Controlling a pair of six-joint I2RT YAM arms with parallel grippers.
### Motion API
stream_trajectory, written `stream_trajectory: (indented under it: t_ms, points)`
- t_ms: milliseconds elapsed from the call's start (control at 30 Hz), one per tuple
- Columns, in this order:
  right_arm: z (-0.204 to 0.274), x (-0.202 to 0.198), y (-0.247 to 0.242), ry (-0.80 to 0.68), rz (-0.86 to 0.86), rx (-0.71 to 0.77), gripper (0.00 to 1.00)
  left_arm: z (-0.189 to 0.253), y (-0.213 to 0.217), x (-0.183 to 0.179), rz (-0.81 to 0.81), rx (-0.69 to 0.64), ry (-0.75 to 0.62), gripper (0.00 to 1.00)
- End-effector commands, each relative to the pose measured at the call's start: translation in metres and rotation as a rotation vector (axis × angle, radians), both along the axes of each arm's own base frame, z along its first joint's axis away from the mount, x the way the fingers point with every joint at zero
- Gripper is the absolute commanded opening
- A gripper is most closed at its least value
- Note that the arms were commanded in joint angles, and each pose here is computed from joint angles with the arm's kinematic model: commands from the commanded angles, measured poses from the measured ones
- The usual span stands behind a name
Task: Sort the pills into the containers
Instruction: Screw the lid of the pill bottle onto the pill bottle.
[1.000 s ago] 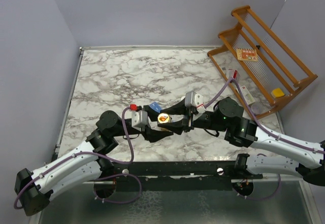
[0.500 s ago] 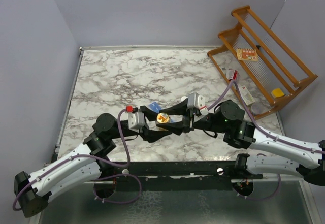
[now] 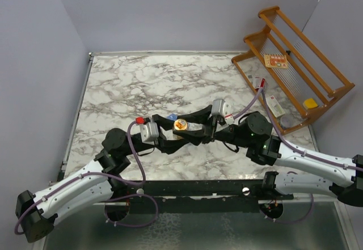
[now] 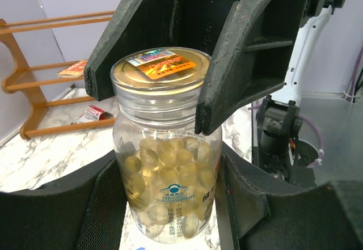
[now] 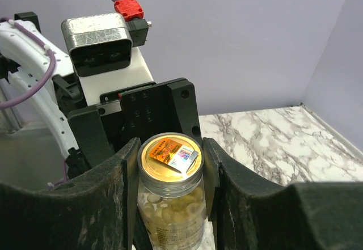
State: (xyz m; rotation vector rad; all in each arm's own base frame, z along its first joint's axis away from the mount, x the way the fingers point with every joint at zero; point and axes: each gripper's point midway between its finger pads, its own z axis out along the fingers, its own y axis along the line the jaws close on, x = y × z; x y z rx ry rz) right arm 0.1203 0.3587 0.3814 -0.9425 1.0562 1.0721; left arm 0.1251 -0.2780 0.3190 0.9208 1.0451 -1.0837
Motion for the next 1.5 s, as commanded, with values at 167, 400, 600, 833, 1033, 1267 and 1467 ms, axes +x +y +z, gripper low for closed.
stream_trajectory:
  t_ms: [167, 400, 600, 833, 1033, 1267, 1467]
  points:
    - [-0.027, 0.021, 0.002, 0.054, -0.105, -0.066, 0.06, 0.048, 0.016, 0.017, 0.134, -0.172, -0.093, 0.0]
    - [-0.04, 0.045, 0.0, 0.062, -0.233, -0.099, 0.05, 0.048, 0.021, 0.036, 0.235, -0.182, -0.064, 0.0]
    - [-0.05, 0.065, 0.007, 0.05, -0.343, -0.111, 0.03, 0.049, 0.024, 0.047, 0.296, -0.182, -0.073, 0.0]
    - [-0.057, 0.077, 0.018, 0.018, -0.459, -0.127, 0.05, 0.05, 0.035, 0.06, 0.386, -0.203, -0.065, 0.0]
    - [-0.047, 0.076, 0.012, 0.018, -0.472, -0.085, 0.42, 0.049, 0.033, 0.059, 0.375, -0.203, -0.06, 0.0]
    - [-0.018, 0.073, -0.002, 0.0, -0.48, -0.002, 0.56, 0.039, 0.03, 0.054, 0.341, -0.192, -0.034, 0.0]
    - [0.016, 0.059, -0.007, -0.025, -0.415, 0.055, 0.69, 0.029, 0.03, 0.053, 0.341, -0.173, -0.013, 0.0]
